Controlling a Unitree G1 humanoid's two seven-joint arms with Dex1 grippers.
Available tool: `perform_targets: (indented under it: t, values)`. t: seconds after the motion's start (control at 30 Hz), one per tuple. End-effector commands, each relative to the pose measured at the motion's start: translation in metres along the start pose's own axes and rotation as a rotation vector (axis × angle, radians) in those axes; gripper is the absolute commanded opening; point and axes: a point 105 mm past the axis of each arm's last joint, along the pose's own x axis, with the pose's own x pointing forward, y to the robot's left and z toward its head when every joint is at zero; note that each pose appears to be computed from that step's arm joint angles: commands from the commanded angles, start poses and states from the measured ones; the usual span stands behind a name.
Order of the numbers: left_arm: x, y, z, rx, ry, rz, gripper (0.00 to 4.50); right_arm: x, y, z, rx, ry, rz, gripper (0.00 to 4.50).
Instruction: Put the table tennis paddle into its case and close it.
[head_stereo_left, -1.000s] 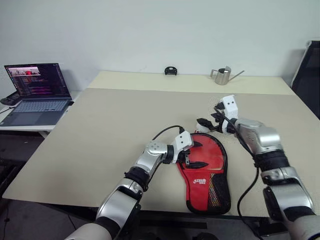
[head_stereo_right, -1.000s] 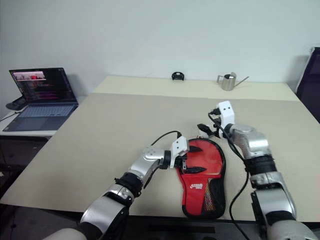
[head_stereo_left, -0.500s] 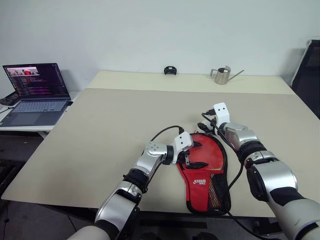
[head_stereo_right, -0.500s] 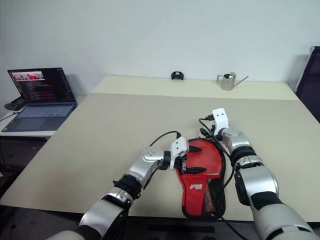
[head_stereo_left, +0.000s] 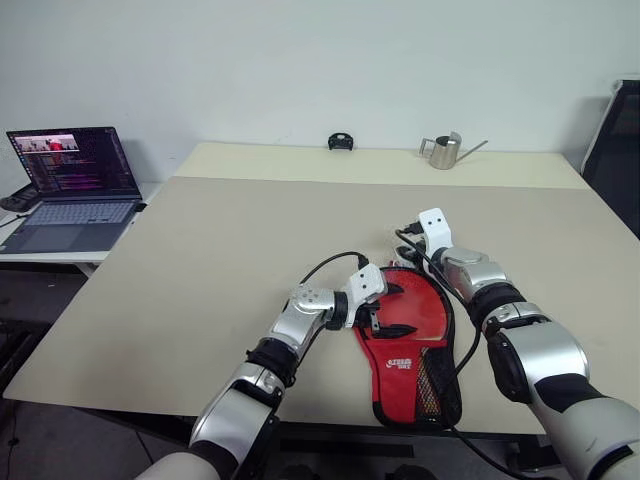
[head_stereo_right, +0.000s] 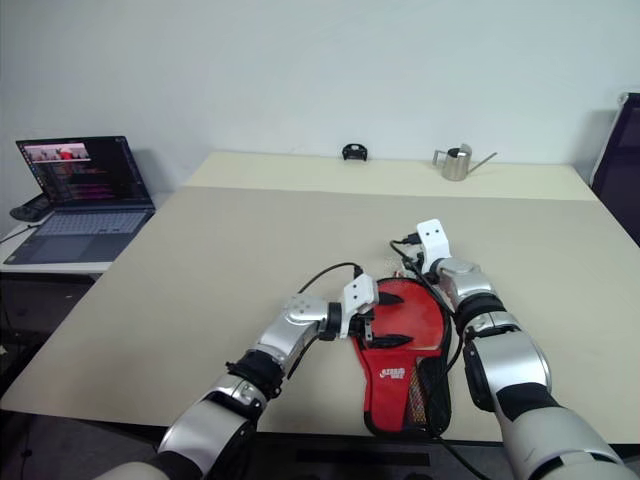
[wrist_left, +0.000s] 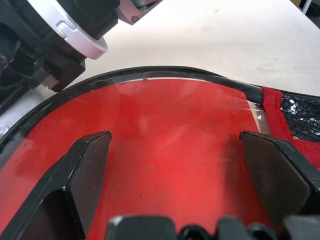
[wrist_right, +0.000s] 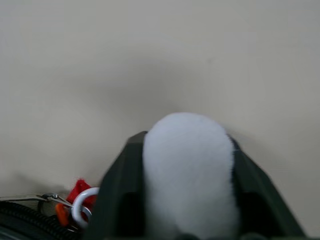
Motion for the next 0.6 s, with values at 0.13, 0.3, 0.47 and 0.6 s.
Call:
perform_targets:
  t: [0.13, 0.3, 0.47, 0.6]
  values:
    - [0.007, -0.015, -0.028, -0.03, 0.108, -0.054, 4.5, -0.005, -0.01, 0.013, -0.019, -0.05, -0.029, 0.57]
    - [0.009, -0.017, -0.038, -0.036, 0.146, -0.057, 4.5, -0.016, -0.031, 0.021, -0.043, -0.078, -0.067, 0.54]
    - [0.01, -0.018, -0.042, -0.04, 0.164, -0.06, 4.5, -0.034, -0.053, 0.019, -0.058, -0.083, -0.096, 0.54]
    - [0.01, -0.017, -0.046, -0.047, 0.188, -0.06, 4.5, -0.053, -0.064, 0.014, -0.071, -0.076, -0.101, 0.54]
